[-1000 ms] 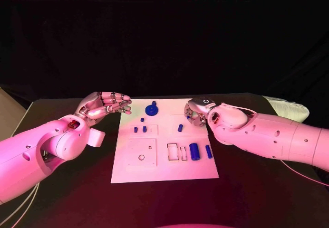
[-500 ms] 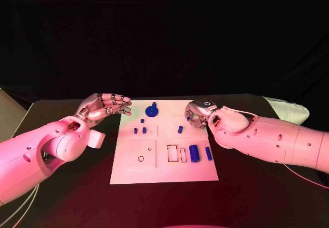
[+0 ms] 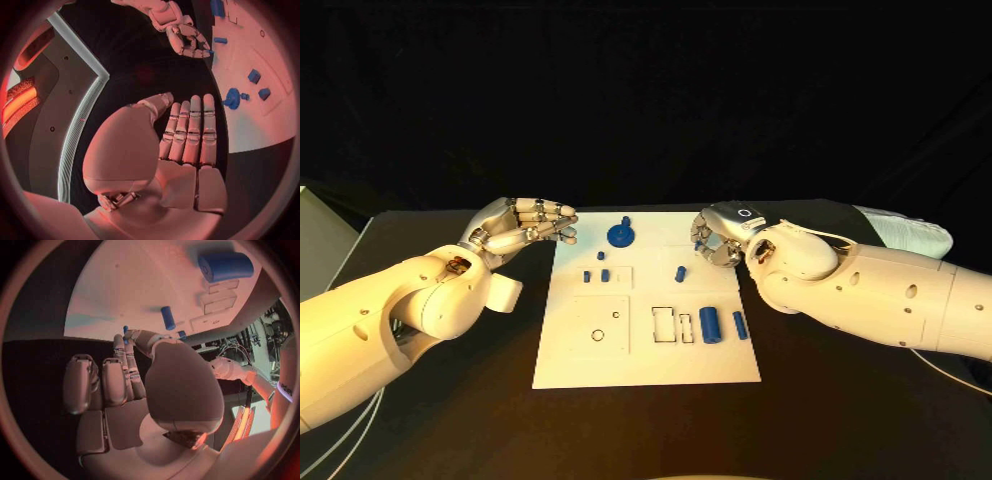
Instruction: Assemble the parts on the task board
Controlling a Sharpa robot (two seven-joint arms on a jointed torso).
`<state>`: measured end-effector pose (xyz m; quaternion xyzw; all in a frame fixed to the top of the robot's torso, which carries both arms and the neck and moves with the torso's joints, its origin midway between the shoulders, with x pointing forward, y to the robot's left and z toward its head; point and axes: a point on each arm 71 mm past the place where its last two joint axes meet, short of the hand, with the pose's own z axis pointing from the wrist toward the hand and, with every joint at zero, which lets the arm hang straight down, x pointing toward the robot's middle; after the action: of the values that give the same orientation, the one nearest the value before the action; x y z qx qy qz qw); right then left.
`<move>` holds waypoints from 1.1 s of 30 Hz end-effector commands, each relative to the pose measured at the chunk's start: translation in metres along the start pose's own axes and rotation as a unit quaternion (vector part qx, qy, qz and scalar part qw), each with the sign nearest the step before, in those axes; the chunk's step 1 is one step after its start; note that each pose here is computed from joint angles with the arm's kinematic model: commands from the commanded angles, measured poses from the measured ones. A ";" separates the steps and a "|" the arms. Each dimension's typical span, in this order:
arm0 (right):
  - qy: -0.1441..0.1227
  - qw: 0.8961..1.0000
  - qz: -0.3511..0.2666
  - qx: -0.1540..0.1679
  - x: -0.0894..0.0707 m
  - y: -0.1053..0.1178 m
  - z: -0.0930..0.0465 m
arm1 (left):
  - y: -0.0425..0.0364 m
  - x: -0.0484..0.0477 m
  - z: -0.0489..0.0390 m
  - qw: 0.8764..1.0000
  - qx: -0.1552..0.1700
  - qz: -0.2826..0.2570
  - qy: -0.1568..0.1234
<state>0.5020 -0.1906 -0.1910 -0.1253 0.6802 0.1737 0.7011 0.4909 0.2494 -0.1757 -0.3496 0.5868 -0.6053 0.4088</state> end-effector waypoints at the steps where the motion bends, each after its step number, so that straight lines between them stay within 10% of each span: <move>1: -0.009 1.000 0.005 -0.010 -0.005 0.009 -0.003 | -0.0009 0.0010 0.0008 1.000 0.007 0.001 -0.001; 33: 0.034 0.986 0.061 -0.155 0.015 0.140 -0.011 | -0.0008 0.0013 0.0028 1.000 0.015 -0.008 -0.017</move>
<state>0.4353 -0.0687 -0.1953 -0.1861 0.6720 0.3156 0.6435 0.4929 0.2481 -0.1766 -0.3577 0.5770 -0.6043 0.4170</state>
